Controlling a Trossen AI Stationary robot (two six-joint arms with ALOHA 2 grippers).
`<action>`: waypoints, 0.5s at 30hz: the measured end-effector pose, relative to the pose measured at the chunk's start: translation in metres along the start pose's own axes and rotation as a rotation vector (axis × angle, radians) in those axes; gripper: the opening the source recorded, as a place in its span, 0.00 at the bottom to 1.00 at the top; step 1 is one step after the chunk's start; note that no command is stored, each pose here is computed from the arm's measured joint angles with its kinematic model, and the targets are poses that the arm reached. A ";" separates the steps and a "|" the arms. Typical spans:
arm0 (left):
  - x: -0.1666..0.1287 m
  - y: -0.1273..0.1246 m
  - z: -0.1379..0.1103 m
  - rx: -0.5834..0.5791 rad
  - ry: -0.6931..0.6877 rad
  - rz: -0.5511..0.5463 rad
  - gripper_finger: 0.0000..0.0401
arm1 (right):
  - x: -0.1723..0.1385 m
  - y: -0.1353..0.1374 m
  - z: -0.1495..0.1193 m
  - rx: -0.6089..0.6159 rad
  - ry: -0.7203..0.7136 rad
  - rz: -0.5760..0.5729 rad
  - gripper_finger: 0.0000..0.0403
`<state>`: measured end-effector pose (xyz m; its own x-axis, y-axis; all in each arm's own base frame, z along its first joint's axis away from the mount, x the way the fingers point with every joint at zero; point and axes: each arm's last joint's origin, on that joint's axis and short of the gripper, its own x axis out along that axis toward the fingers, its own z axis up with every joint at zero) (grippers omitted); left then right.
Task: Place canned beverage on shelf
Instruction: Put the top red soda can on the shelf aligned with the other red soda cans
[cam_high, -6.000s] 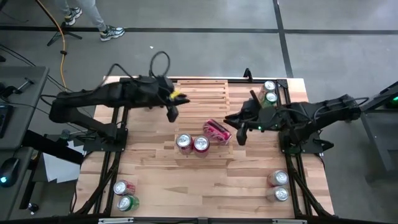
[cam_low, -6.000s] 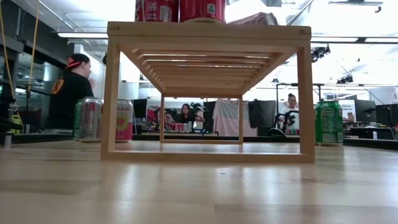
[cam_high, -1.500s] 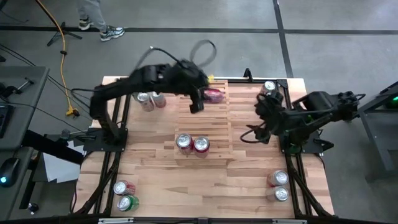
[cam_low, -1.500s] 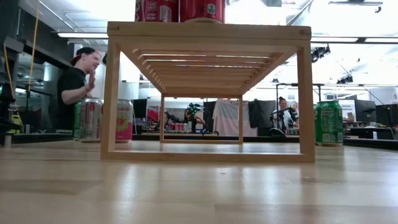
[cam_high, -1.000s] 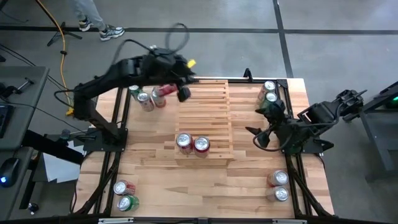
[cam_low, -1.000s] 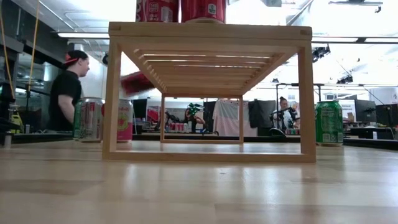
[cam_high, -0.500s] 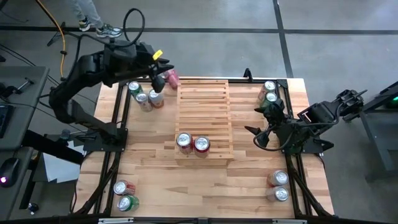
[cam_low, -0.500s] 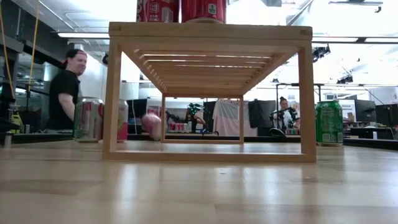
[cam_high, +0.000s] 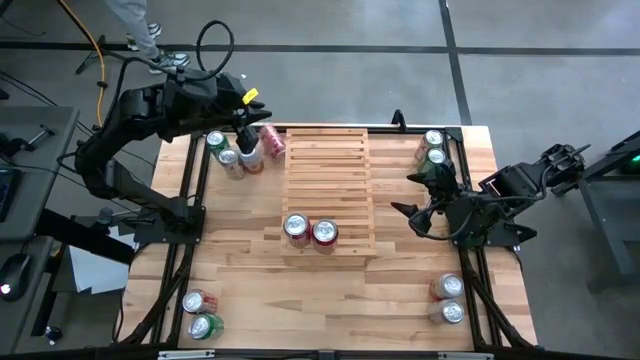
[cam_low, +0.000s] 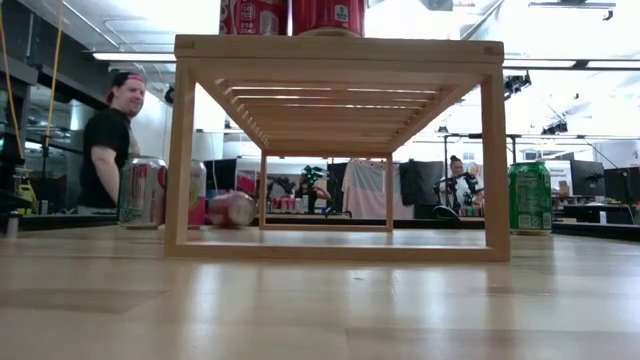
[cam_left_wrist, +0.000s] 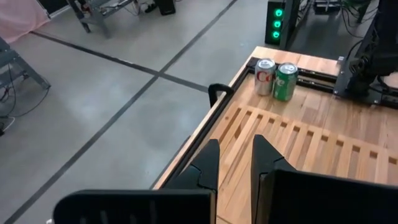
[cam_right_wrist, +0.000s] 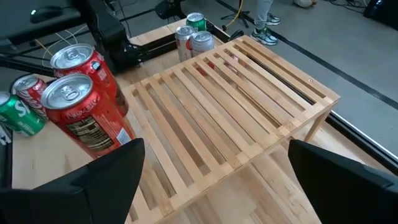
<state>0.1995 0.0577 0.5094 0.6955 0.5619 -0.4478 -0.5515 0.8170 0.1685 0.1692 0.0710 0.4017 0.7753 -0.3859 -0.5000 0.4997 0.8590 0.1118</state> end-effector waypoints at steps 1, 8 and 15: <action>-0.001 0.000 0.000 -0.001 -0.001 -0.004 0.00 | 0.000 0.000 0.000 0.000 0.000 0.000 0.95; -0.001 0.000 -0.002 0.046 0.016 0.002 0.00 | 0.000 0.000 0.000 -0.005 0.001 -0.001 0.95; 0.003 0.001 -0.002 0.121 0.025 0.018 0.12 | 0.001 -0.001 0.000 -0.070 -0.005 -0.013 0.95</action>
<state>0.1999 0.0597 0.5069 0.6739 0.5742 -0.4649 -0.5027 0.8175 0.2810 0.1693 0.0701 0.4015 0.7709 -0.3985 -0.4969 0.4812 0.8755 0.0446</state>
